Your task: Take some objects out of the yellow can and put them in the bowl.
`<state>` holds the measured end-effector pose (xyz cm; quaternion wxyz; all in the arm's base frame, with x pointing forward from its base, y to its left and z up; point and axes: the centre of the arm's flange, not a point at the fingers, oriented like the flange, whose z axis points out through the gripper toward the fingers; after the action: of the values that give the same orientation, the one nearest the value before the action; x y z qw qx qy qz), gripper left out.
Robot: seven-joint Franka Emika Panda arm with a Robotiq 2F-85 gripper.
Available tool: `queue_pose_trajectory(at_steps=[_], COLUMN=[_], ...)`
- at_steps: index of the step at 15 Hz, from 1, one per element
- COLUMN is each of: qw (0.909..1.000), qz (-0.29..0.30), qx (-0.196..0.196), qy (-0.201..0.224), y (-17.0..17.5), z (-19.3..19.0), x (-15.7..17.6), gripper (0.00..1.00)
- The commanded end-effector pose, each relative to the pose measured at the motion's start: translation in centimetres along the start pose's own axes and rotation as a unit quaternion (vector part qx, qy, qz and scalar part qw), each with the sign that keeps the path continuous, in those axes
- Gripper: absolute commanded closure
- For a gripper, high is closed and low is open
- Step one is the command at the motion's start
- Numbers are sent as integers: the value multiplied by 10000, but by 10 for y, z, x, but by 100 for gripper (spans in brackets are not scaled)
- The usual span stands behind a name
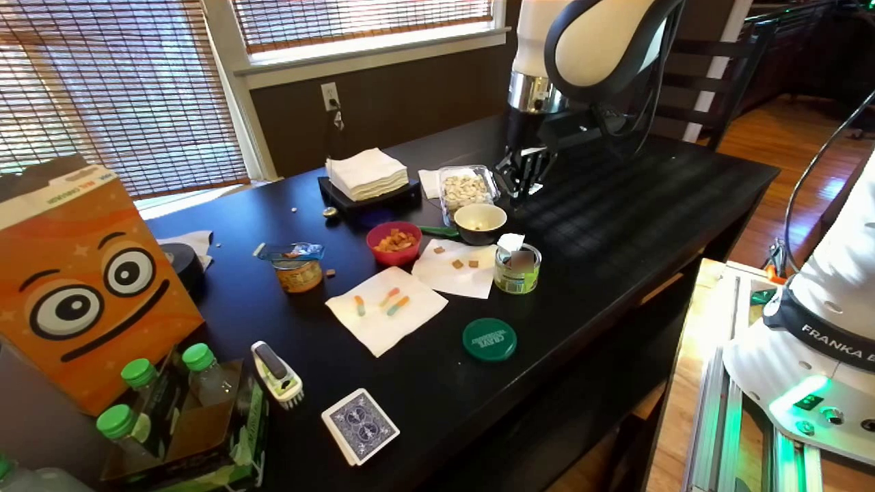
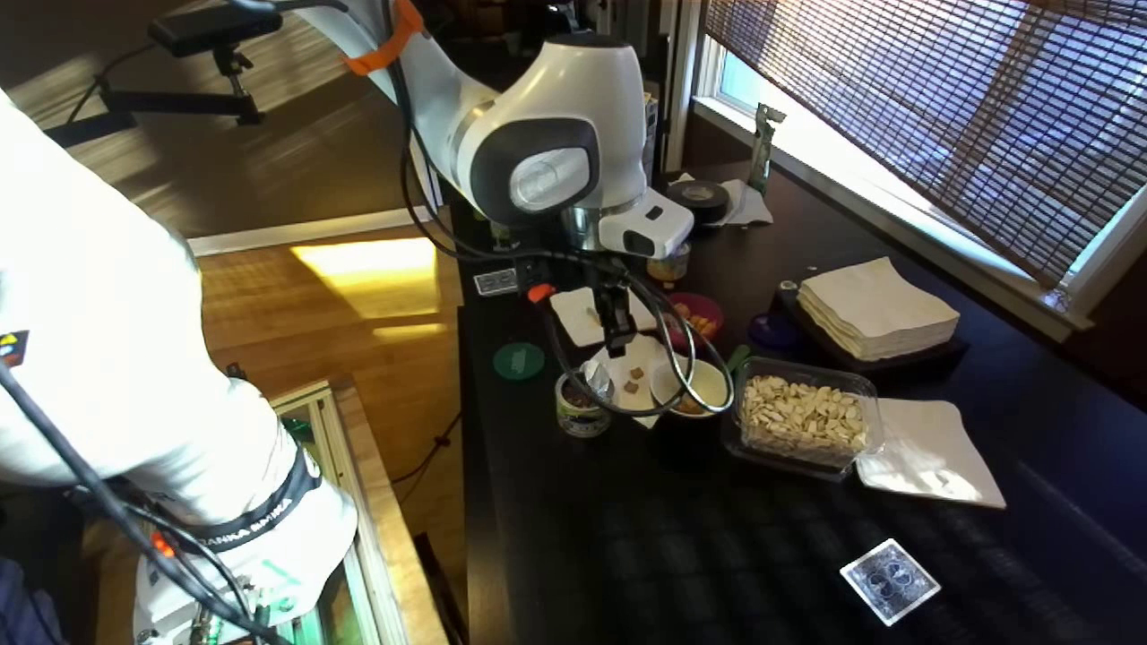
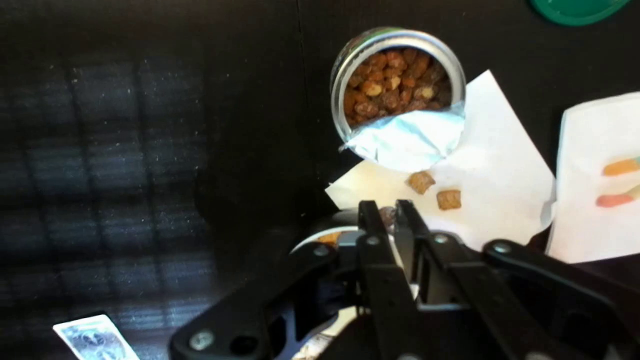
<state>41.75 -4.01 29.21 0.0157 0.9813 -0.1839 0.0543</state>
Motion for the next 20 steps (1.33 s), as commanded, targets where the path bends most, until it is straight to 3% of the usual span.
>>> queue_pose_trajectory(at_steps=[1,9,10,12,20], qw=[9996,9983,9985,9986,9981], qz=[-131,-433,-433,-431,-593], qx=[-6,22,-2,-32,152], qy=[260,377,347,319,75], y=[4,-4,-4,-3,-2], z=[-7,7,10,13,1], x=[33,79,80,82,58], gripper=[97,96,63,62,7])
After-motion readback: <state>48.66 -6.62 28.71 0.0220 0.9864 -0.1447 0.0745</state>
